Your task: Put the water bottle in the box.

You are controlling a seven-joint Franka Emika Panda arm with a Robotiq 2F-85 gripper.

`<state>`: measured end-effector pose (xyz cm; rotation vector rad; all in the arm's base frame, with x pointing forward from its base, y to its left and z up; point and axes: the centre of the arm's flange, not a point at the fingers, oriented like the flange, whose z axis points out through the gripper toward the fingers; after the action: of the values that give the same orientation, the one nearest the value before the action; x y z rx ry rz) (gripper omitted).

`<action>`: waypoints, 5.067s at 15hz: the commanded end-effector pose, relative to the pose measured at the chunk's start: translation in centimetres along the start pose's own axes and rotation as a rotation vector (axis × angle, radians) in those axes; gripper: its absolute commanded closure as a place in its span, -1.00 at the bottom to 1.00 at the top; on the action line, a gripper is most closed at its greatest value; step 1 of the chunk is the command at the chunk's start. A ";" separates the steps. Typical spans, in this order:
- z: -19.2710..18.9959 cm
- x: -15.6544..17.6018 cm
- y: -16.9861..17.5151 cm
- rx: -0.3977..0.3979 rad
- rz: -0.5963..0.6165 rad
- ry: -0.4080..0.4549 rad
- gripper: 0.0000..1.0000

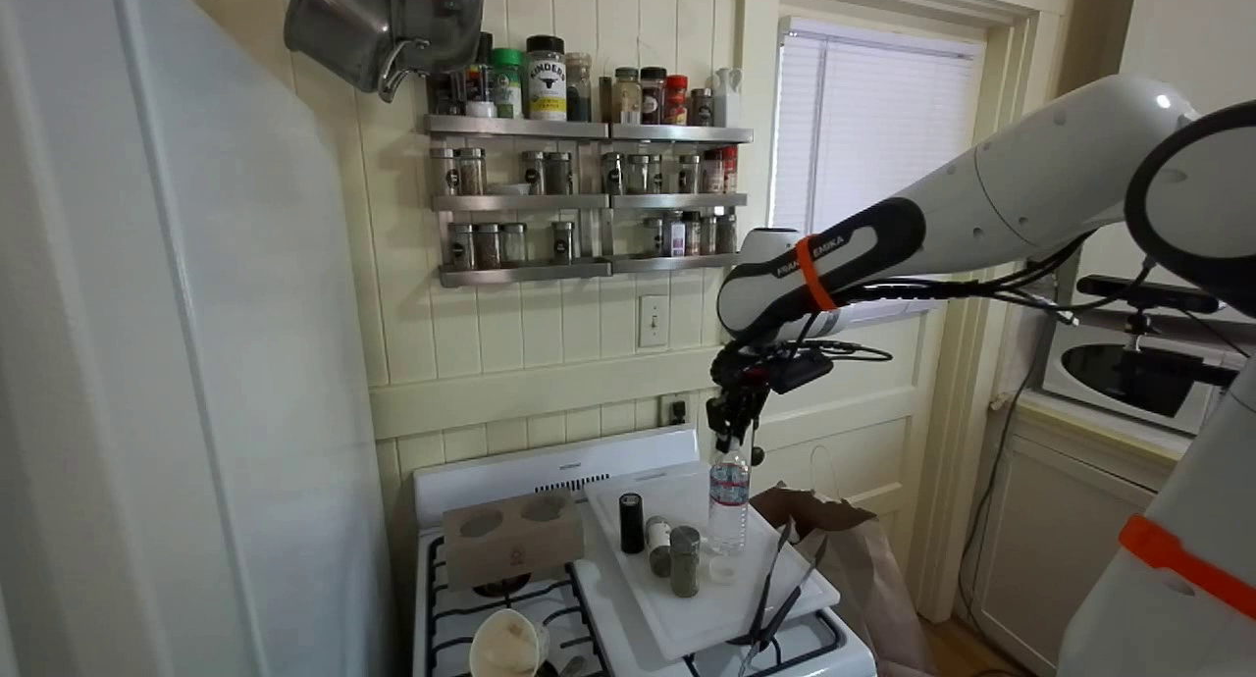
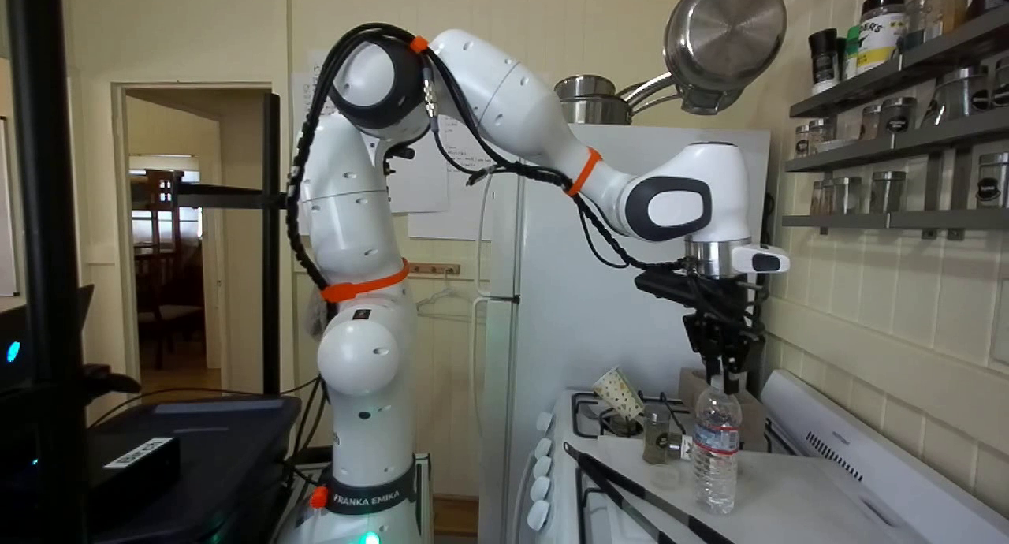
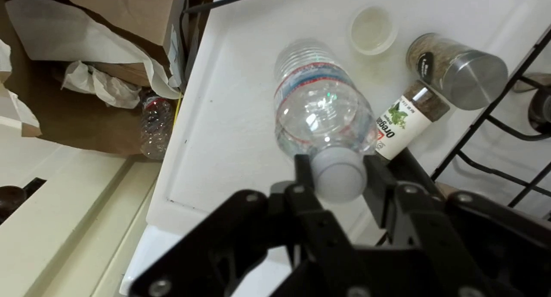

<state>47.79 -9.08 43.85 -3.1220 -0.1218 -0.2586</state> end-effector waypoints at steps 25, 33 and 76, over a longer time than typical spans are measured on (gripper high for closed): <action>-16.6 7.4 -4.6 0.021 -0.275 0.341 0.84; -18.1 17.9 -15.4 0.062 -0.667 0.402 0.84; -2.0 26.4 -27.9 0.190 -0.803 0.246 0.84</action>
<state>70.48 20.24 49.52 -2.6476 -1.3047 -0.6130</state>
